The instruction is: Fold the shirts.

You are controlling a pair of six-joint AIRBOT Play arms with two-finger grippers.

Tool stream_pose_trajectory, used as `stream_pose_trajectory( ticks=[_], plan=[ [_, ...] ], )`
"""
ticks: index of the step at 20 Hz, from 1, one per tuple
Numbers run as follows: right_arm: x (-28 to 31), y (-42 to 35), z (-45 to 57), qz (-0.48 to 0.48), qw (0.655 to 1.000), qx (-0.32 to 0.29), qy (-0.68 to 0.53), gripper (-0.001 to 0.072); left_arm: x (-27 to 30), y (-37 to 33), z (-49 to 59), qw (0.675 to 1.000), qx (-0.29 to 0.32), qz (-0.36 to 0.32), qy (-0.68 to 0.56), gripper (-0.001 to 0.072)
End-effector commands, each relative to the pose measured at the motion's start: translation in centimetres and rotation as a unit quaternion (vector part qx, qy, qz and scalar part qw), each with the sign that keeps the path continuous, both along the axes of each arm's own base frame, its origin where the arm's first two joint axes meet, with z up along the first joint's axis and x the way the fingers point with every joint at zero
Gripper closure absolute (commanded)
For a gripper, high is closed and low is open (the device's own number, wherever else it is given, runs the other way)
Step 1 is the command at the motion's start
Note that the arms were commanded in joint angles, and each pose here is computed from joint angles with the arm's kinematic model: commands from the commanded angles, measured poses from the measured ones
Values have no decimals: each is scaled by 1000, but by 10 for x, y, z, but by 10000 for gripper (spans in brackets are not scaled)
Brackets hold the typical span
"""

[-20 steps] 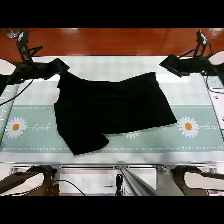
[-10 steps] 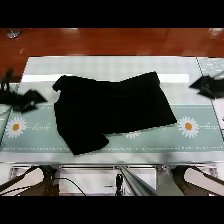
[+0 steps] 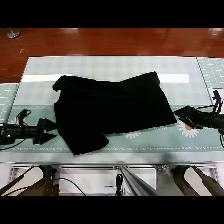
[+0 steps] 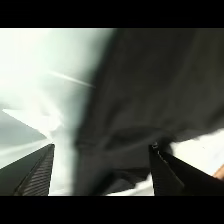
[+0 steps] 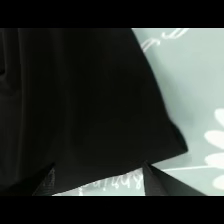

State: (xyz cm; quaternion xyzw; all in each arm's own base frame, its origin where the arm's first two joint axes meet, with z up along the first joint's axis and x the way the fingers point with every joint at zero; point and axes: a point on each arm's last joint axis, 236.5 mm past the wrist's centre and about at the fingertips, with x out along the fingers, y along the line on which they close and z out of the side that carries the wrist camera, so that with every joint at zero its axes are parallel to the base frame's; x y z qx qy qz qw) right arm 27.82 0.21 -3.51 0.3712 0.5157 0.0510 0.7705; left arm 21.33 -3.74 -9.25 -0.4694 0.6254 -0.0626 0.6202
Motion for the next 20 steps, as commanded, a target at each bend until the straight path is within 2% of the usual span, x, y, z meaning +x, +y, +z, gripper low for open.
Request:
stream_pose_trajectory(
  ticks=[1,5,6,7,8,9,11,13,17,20],
  plan=[
    [-4,7,-1,1,1000,12,-3,94,11,-19,-5,999,-13,6,-48,4],
    [-3,5,-2,-3,1000,8,-5,94,16,-34,-5,998,-5,-23,-66,13],
    [-1,1,-2,-9,1000,3,-7,94,16,-37,-6,997,-2,-31,-67,52],
    [2,-9,-3,-26,1000,-7,-9,94,16,-39,-6,997,-1,-37,-69,303],
    [5,-21,-4,-54,998,-12,-10,94,15,-41,-6,996,0,-45,-73,635],
    [5,-38,-6,-82,996,-23,-9,94,15,-41,-6,996,1,-50,-77,686],
    [-10,-72,-20,-132,989,-53,28,94,15,-41,-6,996,0,-50,-77,686],
    [-28,-82,-37,-146,985,-54,78,94,15,-41,-6,996,0,-50,-77,686],
    [-23,-48,-55,-108,988,41,99,94,15,-41,-6,996,1,-49,-77,686],
    [-6,-35,-61,-118,984,103,90,94,15,-41,-6,996,1,-49,-77,686]
  ],
)
